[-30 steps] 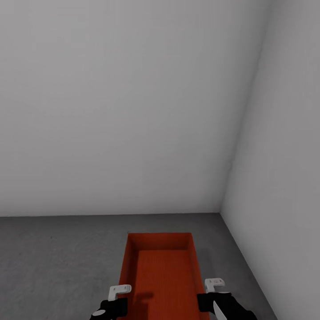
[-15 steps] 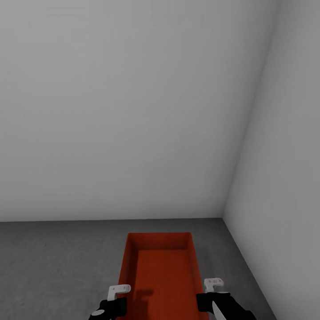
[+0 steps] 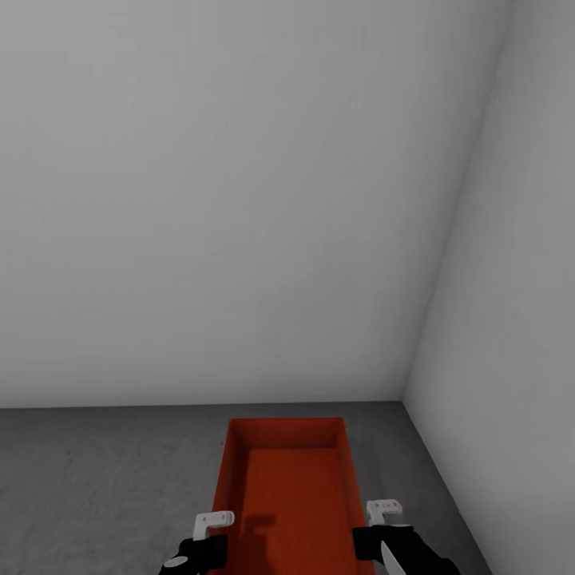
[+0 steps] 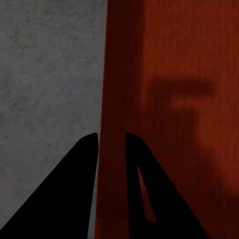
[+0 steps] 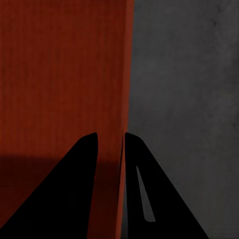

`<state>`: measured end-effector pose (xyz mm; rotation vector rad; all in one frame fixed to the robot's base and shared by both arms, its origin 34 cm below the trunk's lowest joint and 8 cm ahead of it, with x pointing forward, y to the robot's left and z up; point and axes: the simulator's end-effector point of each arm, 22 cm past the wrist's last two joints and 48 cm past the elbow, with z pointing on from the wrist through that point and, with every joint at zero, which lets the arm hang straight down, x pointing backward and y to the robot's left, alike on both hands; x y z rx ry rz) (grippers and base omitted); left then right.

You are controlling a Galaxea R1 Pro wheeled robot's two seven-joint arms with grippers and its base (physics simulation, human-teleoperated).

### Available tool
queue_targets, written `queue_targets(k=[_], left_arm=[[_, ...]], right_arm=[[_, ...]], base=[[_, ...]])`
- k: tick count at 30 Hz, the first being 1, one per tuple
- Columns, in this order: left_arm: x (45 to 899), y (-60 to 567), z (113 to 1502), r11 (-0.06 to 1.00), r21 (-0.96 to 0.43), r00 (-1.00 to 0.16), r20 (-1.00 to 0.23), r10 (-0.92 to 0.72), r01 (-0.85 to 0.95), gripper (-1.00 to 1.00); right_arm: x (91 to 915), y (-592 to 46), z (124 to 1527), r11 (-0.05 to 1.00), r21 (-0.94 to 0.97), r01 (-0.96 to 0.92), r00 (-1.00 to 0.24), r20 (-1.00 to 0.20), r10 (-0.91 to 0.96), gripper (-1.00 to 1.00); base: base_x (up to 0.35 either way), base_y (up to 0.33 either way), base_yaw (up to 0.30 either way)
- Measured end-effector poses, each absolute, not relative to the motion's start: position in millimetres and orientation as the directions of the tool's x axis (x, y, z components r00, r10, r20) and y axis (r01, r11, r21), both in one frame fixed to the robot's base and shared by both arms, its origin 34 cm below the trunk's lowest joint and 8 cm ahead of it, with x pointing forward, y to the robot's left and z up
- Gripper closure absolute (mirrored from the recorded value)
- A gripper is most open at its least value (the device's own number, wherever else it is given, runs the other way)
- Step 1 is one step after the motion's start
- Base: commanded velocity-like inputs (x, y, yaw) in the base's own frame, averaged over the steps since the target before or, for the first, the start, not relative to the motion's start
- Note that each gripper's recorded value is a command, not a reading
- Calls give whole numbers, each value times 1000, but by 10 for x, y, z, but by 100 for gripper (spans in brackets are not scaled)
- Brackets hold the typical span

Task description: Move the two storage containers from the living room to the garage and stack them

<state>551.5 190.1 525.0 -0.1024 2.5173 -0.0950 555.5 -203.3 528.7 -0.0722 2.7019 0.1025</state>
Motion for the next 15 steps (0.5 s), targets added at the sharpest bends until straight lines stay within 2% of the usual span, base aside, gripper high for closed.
queue_targets(k=[15], left_arm=[[5512, 1861, 5250, 995, -90, -811, -577, -95, -52, 100]], right_arm=[[5552, -2076, 5281, 996, 63, -67, -905, -424, -34, 100]], base=[[15, -12, 0]])
